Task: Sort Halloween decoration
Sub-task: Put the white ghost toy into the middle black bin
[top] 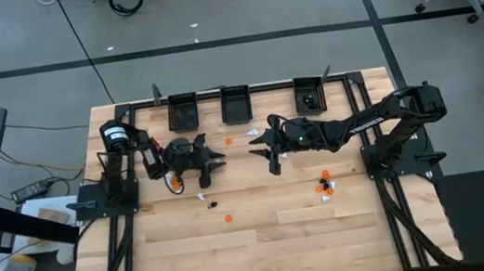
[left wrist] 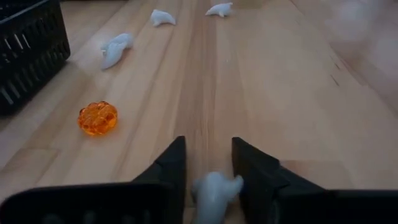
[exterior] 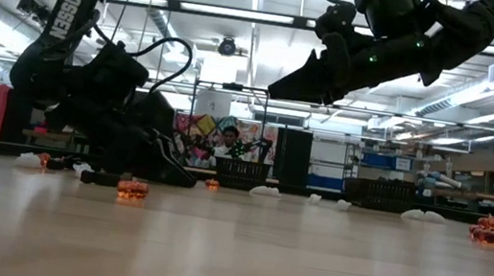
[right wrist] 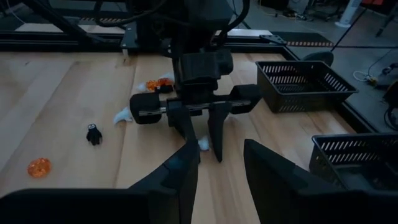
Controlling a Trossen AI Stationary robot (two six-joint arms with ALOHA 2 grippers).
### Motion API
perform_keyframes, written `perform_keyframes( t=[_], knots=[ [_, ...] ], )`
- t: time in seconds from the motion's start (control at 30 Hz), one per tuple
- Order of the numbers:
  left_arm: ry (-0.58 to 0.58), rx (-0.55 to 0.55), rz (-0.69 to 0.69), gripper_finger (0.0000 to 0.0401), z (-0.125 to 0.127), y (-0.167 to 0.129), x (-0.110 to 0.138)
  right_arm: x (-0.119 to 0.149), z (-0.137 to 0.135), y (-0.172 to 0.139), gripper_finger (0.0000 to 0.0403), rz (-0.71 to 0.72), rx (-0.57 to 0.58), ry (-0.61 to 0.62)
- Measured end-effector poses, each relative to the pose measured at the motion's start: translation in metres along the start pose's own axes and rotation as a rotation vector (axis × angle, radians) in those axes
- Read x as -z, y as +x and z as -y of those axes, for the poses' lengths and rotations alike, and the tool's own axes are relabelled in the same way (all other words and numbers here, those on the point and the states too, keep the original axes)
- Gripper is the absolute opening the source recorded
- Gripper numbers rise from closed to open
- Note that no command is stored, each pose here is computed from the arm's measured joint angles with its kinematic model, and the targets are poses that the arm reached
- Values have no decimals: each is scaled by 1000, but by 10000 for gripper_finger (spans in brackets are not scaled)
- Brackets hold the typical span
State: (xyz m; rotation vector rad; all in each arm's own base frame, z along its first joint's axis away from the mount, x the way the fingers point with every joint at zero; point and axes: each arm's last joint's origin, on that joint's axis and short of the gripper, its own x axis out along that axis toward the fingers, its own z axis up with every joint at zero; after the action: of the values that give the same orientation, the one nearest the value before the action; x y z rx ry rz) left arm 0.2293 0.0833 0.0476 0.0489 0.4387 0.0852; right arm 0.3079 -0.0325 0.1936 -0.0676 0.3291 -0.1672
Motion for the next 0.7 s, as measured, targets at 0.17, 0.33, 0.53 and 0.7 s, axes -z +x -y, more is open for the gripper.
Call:
perform_keyframes(
  t=[0.17,0.33,0.53,0.7],
  knots=[
    [7,-11,7,41,0,-1,0,0,0,0,135,0,0,0],
    [-3,-14,10,28,4,-1,-3,0,0,0,135,0,0,0],
    [-54,-5,25,29,9,-4,-14,2,0,-2,135,-30,0,-2],
    [-94,10,77,35,8,-6,-29,-6,4,-16,135,-73,78,-7]
  ],
)
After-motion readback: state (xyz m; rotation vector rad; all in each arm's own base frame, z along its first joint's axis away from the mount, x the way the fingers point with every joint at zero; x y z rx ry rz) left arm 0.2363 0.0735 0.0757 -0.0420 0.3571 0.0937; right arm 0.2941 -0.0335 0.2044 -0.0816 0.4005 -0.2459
